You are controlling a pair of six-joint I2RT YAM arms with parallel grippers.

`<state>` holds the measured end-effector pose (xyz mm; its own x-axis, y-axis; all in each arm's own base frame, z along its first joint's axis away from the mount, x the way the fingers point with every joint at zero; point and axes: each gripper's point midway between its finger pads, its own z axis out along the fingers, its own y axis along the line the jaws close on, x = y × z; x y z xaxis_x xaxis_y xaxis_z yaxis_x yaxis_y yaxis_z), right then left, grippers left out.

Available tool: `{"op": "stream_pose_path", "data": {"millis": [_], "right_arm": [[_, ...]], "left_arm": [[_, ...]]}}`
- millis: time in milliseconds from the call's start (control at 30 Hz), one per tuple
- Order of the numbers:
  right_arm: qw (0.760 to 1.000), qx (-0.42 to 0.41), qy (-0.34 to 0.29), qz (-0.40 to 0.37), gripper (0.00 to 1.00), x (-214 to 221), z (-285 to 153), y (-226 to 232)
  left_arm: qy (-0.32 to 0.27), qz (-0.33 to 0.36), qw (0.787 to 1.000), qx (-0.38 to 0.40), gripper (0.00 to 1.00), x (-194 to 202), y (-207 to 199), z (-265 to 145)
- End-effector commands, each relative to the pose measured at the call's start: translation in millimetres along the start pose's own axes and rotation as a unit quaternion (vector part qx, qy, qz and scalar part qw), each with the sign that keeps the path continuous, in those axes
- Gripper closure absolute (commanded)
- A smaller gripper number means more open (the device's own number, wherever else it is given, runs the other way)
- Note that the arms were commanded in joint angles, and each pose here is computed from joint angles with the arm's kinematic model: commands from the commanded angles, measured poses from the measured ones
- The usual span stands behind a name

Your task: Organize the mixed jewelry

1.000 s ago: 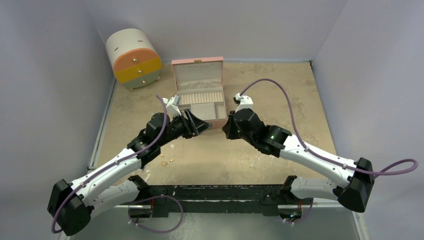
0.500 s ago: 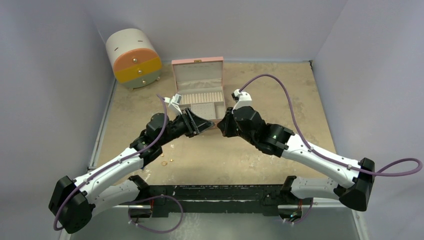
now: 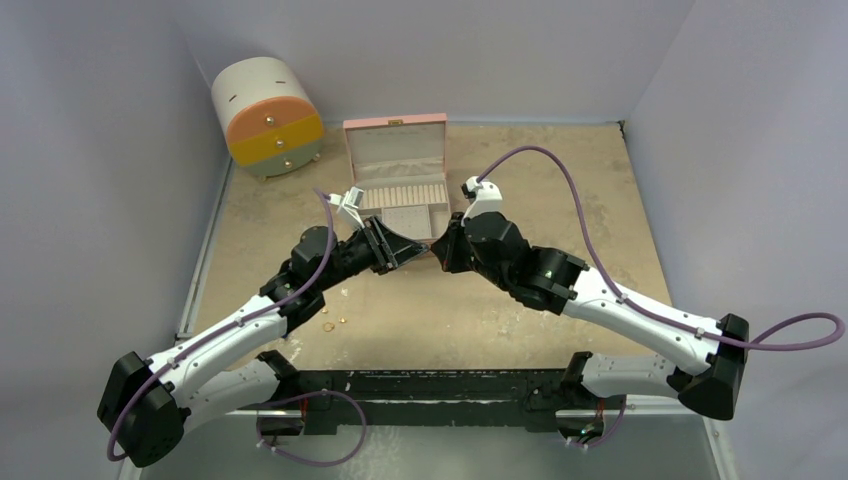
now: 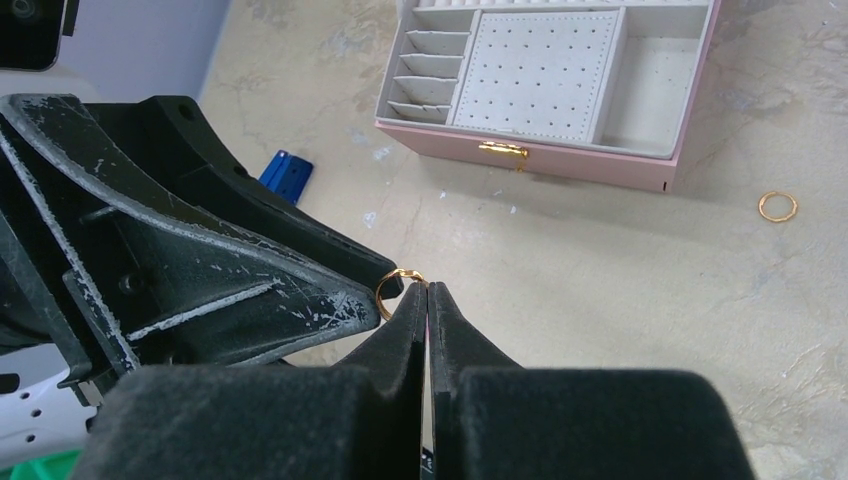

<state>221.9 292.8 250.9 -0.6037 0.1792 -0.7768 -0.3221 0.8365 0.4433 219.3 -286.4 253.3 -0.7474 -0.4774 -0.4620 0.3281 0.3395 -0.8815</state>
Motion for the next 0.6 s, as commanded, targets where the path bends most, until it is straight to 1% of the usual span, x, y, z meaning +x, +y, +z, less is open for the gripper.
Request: {"op": "stream_pose_path", "data": {"millis": [0, 133, 300, 333, 367, 433, 467, 500, 567], "right_arm": [[0.999, -0.019, -0.041, 0.019, 1.00, -28.8, -7.6, 18.5], [0.999, -0.022, -0.038, 0.019, 1.00, -27.5, -7.6, 20.8], [0.999, -0.024, -0.037, 0.021, 1.00, -25.6, -8.4, 21.9], [0.999, -0.025, -0.038, 0.022, 1.00, -25.5, -8.6, 22.5], [0.999, -0.023, -0.038, 0.023, 1.00, -25.0, -8.2, 21.8], [0.999, -0.023, -0.036, 0.023, 1.00, -24.0, -7.8, 21.7], [0.999, -0.023, -0.035, 0.023, 1.00, -23.2, -7.6, 21.9], [0.999, -0.024, -0.035, 0.023, 1.00, -22.6, -7.5, 22.3], [0.999, -0.027, -0.034, 0.024, 1.00, -21.9, -7.6, 23.7]], "left_arm": [[-0.008, 0.011, 0.999, 0.032, 0.74, -5.6, -17.4, 0.3], [-0.008, 0.012, 0.999, 0.033, 0.78, -6.1, -18.4, 0.3], [-0.008, 0.012, 0.999, 0.033, 0.80, -6.2, -18.5, 0.0], [-0.009, 0.012, 0.999, 0.033, 0.83, -6.3, -18.8, -0.2], [-0.009, 0.012, 0.999, 0.034, 0.87, -6.6, -19.3, -0.4], [-0.010, 0.013, 0.999, 0.033, 0.91, -7.0, -19.5, -1.0], [-0.010, 0.013, 0.999, 0.032, 0.94, -7.0, -18.7, -1.0], [-0.010, 0.012, 0.999, 0.032, 0.99, -6.6, -18.4, -1.2], [-0.011, 0.011, 0.999, 0.032, 1.00, -7.1, -19.0, -1.4]]}}
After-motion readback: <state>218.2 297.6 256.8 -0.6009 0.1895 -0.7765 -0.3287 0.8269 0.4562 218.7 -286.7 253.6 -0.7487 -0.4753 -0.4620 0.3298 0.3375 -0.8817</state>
